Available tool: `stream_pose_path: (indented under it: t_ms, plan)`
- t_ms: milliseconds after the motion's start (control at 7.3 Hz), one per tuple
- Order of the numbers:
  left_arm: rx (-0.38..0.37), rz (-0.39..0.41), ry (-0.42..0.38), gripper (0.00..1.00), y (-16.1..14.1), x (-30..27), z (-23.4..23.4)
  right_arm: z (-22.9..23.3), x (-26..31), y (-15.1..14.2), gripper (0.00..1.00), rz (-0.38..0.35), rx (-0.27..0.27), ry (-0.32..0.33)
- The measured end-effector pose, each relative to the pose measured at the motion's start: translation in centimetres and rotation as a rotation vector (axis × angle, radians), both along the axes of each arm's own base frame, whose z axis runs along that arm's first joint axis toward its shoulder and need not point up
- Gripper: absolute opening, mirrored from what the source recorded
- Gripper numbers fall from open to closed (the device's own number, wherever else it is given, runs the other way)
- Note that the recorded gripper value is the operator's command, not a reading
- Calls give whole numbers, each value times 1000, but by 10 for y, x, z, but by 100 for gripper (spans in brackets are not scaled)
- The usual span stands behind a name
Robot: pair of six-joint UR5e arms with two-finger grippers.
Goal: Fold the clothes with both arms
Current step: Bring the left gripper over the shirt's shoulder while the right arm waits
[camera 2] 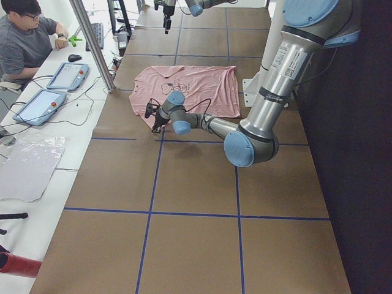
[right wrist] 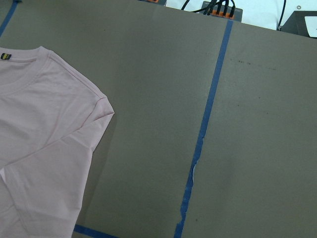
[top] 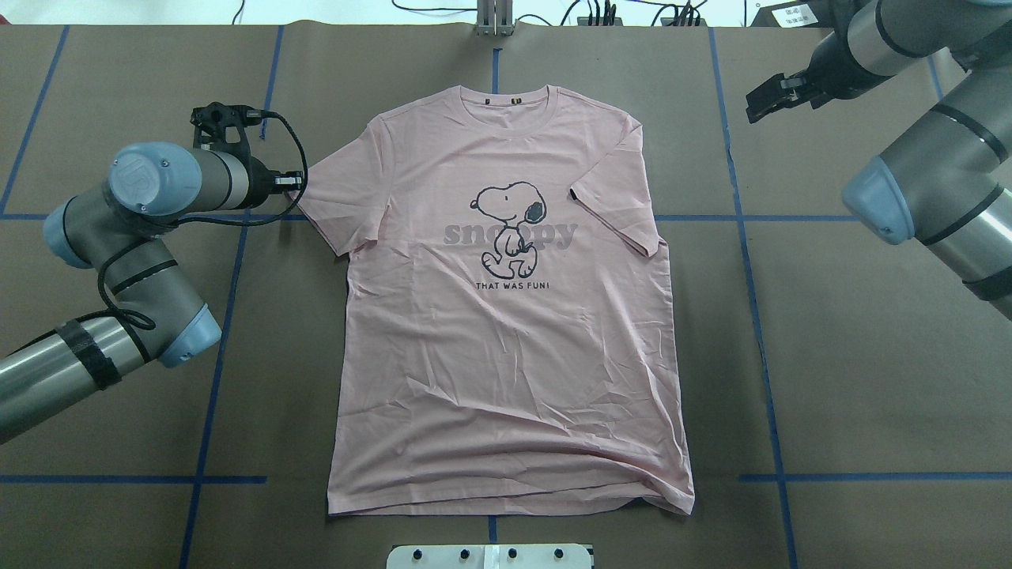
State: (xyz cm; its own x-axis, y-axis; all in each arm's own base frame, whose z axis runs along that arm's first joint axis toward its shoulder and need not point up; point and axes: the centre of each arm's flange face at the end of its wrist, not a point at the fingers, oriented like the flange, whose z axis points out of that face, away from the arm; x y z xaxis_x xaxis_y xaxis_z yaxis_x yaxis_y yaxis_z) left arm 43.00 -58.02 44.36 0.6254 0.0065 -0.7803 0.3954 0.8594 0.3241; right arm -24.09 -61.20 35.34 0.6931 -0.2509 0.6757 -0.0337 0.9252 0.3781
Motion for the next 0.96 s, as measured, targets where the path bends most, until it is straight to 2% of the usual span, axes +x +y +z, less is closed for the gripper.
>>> stream_pose_path:
  t_ms: [274,548,822,959]
  plan:
    - [10,4,2,0,0,-1,-6,0,0,0,100,0,0,0]
    - [31,10,27,0,4,-4,-33,0,0,0,100,1,-1,0]
    - [4,12,12,0,5,0,-86,0,0,0,100,1,-1,0]
    - [-39,10,-7,0,5,11,-119,0,0,0,100,2,-1,-1]
